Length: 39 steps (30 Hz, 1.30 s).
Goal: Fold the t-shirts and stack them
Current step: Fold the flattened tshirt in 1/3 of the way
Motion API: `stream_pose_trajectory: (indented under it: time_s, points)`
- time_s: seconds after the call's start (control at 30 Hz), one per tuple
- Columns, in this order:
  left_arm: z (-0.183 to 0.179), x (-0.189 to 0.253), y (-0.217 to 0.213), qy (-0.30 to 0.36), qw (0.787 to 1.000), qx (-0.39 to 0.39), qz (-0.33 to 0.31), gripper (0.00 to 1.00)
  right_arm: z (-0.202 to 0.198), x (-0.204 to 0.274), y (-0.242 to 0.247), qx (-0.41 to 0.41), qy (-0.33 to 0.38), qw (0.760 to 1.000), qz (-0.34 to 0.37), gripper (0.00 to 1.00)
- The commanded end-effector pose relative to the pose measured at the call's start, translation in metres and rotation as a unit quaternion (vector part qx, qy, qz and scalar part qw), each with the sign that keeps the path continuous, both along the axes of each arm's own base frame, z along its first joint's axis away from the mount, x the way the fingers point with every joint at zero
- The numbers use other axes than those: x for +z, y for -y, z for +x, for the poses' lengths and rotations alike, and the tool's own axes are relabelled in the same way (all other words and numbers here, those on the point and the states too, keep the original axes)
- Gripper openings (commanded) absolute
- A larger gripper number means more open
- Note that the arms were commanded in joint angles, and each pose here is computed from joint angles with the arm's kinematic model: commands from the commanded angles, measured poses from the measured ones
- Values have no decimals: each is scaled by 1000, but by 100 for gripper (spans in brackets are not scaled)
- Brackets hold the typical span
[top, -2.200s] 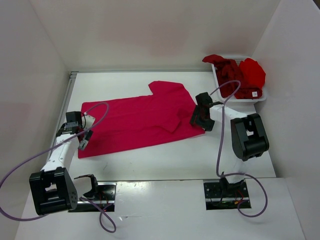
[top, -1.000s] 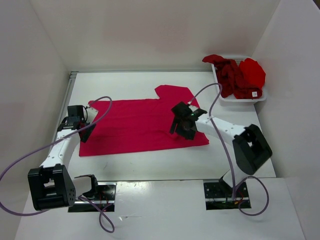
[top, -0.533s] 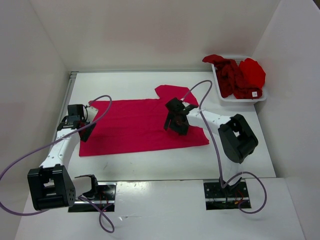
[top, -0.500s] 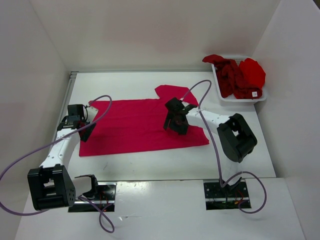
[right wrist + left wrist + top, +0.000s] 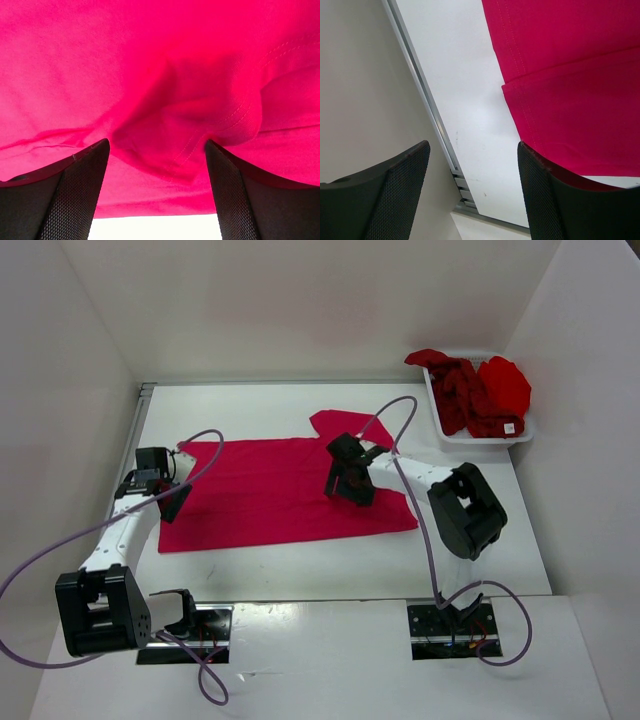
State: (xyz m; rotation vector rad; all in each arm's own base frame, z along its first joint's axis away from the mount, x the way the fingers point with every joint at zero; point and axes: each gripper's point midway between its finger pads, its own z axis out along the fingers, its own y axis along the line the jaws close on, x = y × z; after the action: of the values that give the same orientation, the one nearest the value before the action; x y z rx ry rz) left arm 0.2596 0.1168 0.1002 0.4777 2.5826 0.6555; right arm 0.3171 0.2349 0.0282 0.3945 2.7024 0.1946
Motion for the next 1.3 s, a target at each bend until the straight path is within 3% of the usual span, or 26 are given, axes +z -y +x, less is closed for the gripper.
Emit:
stream_pose_trajectory:
  time_s: [0.0, 0.3, 0.63, 1.27]
  points:
    - [12, 14, -2, 23, 1000, 4, 3, 78, 25, 27, 0, -4, 42, 999, -13, 82]
    - [13, 13, -1, 23, 1000, 1, -1, 78, 12, 54, 23, -28, 77, 997, -6, 83]
    - [11, 15, -2, 23, 1000, 4, 3, 78, 18, 26, 29, -46, 48, 998, -14, 94]
    - [8, 12, -1, 18, 1000, 4, 2, 78, 25, 3, 16, -34, 34, 999, 19, 95]
